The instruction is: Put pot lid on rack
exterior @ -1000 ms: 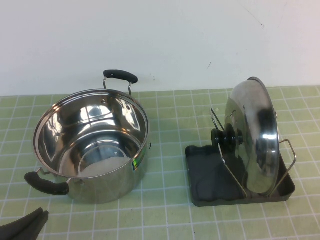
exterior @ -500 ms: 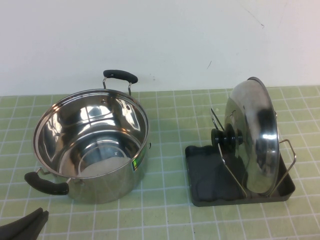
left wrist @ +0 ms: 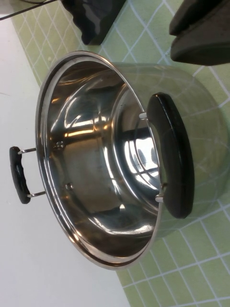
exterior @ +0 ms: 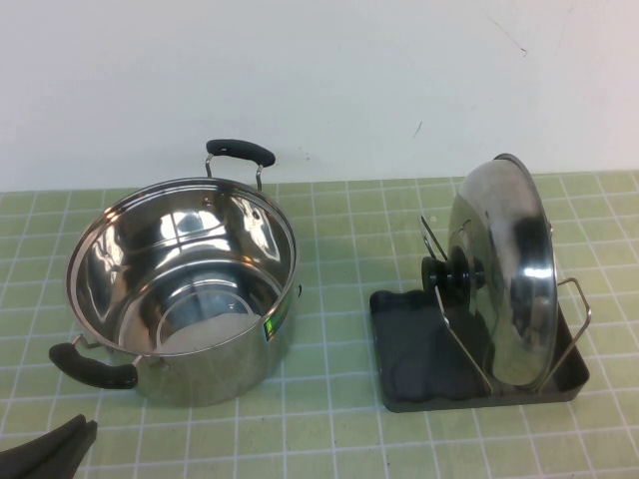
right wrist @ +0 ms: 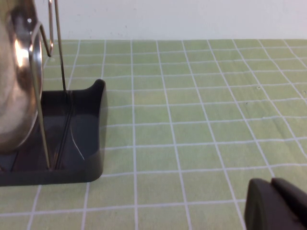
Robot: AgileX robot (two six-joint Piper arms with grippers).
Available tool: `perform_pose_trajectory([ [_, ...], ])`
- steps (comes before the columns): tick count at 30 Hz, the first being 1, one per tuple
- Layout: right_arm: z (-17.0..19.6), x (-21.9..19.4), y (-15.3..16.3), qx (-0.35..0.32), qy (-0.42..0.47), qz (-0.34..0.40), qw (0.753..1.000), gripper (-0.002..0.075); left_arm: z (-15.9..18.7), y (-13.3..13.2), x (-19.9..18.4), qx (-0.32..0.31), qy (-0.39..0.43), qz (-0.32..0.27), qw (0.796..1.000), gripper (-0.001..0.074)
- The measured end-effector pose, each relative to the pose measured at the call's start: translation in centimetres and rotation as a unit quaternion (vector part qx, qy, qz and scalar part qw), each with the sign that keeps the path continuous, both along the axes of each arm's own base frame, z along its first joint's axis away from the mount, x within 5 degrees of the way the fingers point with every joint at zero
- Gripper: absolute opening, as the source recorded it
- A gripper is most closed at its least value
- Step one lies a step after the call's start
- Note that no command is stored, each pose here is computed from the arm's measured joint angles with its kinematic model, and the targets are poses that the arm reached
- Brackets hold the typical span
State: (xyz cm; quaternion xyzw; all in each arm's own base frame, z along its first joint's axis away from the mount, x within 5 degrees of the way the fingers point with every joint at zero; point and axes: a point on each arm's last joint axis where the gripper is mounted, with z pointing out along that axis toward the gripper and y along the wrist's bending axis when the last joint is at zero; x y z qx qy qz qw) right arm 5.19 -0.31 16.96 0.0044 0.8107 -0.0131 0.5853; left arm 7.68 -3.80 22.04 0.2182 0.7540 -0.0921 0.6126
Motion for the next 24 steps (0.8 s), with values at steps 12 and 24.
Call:
perform_pose_trajectory([
  [12,0.0,0.0,0.0,0.0,0.0,0.0,1.0,-0.0001,-0.5,-1.0,-0.6,-0.028,0.003,-0.059,0.998,-0.0002],
  [24,0.0,0.0,0.0,0.0,0.0,0.0,1.0,-0.0001,-1.9,3.8,-0.5,-0.229,-0.022,0.244,0.942,-0.0002],
])
